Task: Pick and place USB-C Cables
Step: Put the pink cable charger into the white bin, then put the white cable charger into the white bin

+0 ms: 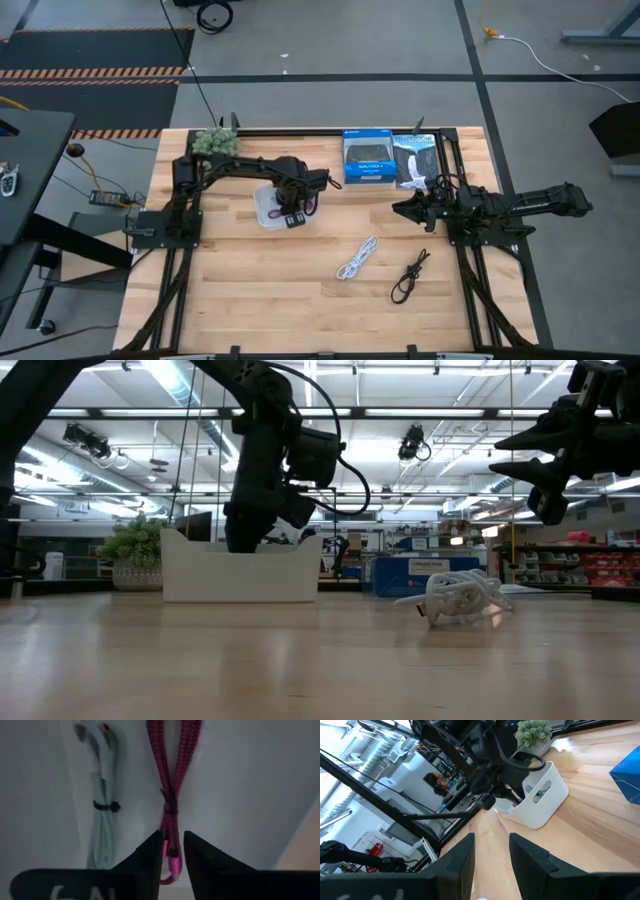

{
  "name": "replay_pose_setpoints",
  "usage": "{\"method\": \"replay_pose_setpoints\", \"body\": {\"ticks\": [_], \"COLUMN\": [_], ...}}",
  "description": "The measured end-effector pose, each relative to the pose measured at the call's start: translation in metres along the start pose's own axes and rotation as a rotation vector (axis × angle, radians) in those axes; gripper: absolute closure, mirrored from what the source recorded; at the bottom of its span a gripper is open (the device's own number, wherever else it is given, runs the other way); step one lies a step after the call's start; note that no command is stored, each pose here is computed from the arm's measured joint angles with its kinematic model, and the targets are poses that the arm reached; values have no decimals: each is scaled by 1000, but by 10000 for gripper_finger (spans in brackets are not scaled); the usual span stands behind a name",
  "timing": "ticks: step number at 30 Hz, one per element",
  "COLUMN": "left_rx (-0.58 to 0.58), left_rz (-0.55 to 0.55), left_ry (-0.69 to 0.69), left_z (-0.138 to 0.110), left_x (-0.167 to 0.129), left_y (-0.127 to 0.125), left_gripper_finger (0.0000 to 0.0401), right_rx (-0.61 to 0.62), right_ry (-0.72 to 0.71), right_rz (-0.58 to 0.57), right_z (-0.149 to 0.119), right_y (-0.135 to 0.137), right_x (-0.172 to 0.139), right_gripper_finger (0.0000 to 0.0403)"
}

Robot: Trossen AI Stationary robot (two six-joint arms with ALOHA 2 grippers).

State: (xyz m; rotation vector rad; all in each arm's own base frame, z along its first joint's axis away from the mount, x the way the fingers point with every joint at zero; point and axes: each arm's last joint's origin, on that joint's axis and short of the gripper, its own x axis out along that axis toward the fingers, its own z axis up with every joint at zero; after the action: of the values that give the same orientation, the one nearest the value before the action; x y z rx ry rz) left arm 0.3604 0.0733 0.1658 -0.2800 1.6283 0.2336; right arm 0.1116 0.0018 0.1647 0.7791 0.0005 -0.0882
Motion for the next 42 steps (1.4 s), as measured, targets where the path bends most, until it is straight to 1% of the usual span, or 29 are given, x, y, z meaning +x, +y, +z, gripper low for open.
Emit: {"method": "replay_pose_setpoints", "body": {"ticks": [5, 14, 19, 24, 28, 30, 34, 37, 42], "left_rx": [-1, 8, 10, -7, -53, -60, -36, -19, -22], "left_rz": [3, 10, 26, 15, 0, 10, 66, 35, -53], "left_ry": [22, 25, -25, -111, -183, -233, -349, -443, -625], "left_z": [-3, -3, 4, 11, 17, 20, 24, 29, 40], "left_x": [0, -2, -14, -40, -65, -78, -100, -111, -118], "left_y": [-5, -5, -7, -13, -24, -31, -46, -58, -84], "left_gripper_finger": [296, 294, 294, 294, 294, 294, 294, 294, 294], "right_rx": [0, 0, 0, 0, 0, 0, 1, 1, 1], "right_ry": [1, 0, 0, 1, -1, -2, -3, -3, -3], "right_rz": [0, 0, 0, 0, 2, 3, 3, 3, 3], "right_z": [0, 0, 0, 0, 0, 0, 0, 0, 0], "right_y": [0, 0, 0, 0, 0, 0, 0, 0, 0], "right_x": [0, 0, 0, 0, 0, 0, 0, 0, 0], "right_gripper_finger": [275, 275, 275, 275, 275, 275, 275, 275, 275]}}
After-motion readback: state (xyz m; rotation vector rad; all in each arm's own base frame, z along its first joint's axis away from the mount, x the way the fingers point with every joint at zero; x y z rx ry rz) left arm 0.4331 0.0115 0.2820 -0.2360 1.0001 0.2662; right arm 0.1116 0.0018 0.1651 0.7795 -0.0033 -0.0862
